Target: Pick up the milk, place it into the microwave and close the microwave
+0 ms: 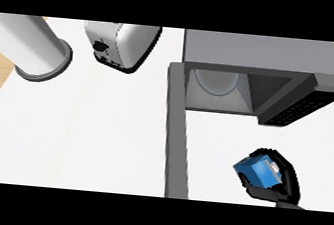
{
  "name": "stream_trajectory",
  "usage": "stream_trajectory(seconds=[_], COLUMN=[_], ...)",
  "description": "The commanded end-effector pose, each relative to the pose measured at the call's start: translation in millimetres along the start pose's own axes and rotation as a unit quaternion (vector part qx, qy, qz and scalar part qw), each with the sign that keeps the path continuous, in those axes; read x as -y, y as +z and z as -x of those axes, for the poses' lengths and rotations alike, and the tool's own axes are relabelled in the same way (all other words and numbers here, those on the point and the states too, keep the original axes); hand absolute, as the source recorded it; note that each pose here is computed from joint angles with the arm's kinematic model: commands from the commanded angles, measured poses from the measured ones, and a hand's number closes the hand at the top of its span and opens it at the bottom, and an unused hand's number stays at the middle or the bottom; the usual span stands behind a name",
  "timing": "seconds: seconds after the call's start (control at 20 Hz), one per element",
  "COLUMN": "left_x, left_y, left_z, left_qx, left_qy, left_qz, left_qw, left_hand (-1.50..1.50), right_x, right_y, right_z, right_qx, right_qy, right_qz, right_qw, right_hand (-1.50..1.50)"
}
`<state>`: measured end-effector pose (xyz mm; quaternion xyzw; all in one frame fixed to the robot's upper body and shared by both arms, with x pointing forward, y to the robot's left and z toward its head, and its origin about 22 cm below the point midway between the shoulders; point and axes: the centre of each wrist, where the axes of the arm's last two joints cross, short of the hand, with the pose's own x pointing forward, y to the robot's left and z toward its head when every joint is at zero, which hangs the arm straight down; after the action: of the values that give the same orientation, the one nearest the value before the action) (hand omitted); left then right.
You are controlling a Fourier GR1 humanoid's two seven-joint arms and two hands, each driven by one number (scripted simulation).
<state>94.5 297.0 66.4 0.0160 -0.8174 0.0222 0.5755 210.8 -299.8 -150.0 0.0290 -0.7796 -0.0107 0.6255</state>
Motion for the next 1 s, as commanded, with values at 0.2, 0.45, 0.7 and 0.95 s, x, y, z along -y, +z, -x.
stream_trajectory(seconds=[0.2, 0.45, 0.7, 0.95], left_x=[0.0, 10.7, -11.4, -16.7], left_y=[3.8, 8.0, 22.6, 14.6], left_z=[1.6, -4.9, -1.4, -12.6], left_qx=[-0.008, -0.003, -0.001, 0.001], left_qy=[0.001, -0.001, -0.002, -0.002], left_qz=[0.004, 0.0, -0.002, -0.006], left_qw=[1.0, 1.0, 1.0, 1.0], left_hand=[-1.5, -1.5, -1.5, -1.5], right_x=[-0.2, -25.5, -26.4, -62.7], right_y=[-26.8, -57.5, -61.4, -49.0], right_z=[-11.3, -14.1, -36.5, -65.5], right_qx=[0.023, 0.03, 0.043, 0.037], right_qy=[-0.087, -0.1, -0.076, -0.069], right_qz=[-0.045, -0.022, -0.062, -0.084], right_qw=[0.995, 0.994, 0.994, 0.993], right_hand=[1.5, 1.5, 1.5, 1.5])
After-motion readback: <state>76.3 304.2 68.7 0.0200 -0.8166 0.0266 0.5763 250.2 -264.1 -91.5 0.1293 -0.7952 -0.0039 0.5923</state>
